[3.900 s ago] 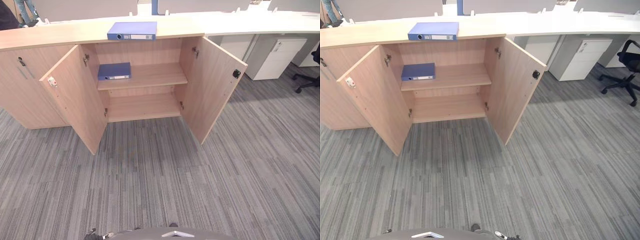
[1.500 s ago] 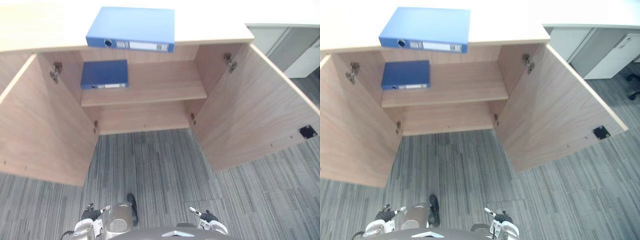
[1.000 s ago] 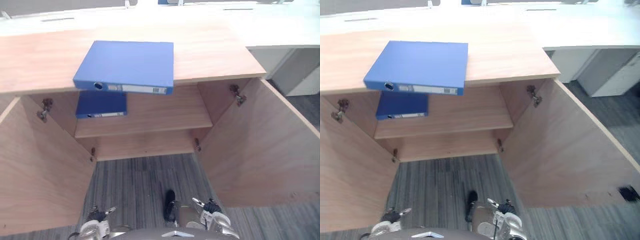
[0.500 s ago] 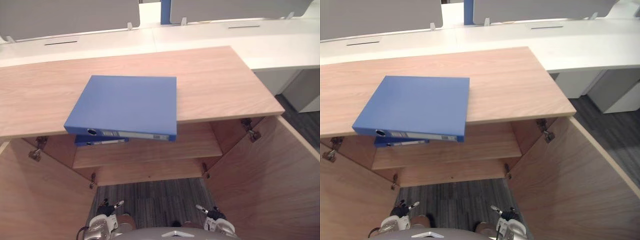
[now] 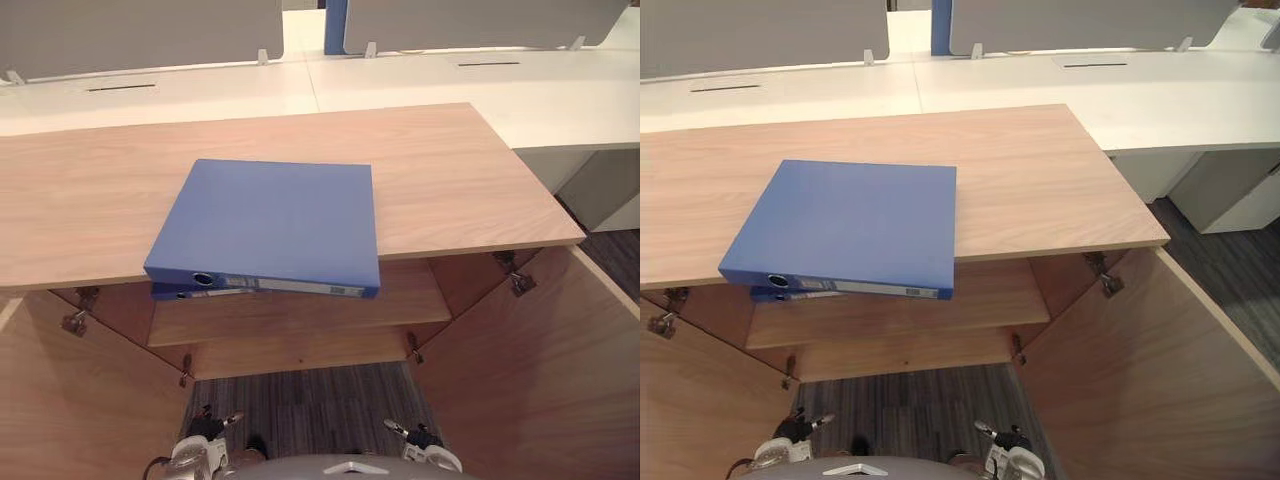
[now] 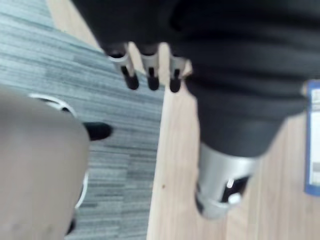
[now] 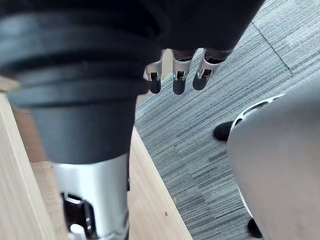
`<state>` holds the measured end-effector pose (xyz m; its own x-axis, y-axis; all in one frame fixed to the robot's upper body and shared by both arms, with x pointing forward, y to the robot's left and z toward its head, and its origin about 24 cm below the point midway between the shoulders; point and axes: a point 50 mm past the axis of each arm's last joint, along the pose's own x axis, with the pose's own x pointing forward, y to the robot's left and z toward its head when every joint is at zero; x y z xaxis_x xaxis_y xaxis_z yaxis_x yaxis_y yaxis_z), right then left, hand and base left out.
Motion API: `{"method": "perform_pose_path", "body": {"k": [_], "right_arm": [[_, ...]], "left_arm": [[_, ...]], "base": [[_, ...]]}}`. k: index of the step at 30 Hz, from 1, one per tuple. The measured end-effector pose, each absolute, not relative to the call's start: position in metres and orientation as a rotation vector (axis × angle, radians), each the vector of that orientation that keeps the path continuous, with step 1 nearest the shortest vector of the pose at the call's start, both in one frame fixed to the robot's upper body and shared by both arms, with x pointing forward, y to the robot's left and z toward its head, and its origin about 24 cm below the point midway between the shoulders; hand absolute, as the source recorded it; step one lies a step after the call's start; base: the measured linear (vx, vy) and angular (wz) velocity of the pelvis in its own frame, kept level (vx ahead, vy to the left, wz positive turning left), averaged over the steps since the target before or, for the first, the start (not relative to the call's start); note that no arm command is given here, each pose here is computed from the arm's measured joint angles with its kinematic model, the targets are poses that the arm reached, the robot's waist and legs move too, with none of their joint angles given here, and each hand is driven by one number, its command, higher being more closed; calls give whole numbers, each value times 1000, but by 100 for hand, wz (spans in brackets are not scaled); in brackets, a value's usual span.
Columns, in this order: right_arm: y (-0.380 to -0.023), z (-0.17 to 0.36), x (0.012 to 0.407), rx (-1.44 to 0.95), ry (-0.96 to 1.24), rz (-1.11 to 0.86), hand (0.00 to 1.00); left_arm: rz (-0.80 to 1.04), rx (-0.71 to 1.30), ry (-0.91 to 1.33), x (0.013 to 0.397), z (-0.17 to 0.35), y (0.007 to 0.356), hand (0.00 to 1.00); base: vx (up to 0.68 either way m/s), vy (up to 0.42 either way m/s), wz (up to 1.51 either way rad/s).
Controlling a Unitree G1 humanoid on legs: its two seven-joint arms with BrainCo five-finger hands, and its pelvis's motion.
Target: Walk over to the cabinet, pick up the folder, carry it to the office cabinet, place the folder inside the office cabinet, then close the office cabinet door
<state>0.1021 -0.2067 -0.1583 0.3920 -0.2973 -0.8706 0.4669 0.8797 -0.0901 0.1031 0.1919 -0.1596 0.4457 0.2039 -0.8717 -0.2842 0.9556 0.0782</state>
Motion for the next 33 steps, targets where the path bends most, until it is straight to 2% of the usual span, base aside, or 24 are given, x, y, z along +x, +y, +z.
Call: {"method": "perform_pose_path", "body": {"k": [7, 14, 22, 27, 33], "right_arm": [[-208, -156, 108, 139, 1054, -454, 0], [-205, -155, 113, 103, 1041, -437, 0], [-207, -152, 118, 98, 1010, -441, 0], [-208, -151, 118, 92, 1000, -451, 0], [-208, -151, 118, 75, 1002, -441, 0]], "left_arm": [[357, -50, 1009, 107, -153, 199, 0], [447, 6, 684, 134, -107, 221, 0], [451, 70, 384, 161, -53, 231, 0], [431, 113, 136, 177, -5, 228, 0], [414, 139, -45, 183, 32, 225, 0]], "base": [[-54, 10, 13], [-17, 13, 15], [-2, 1, 8], [0, 0, 0], [2, -5, 3]]}}
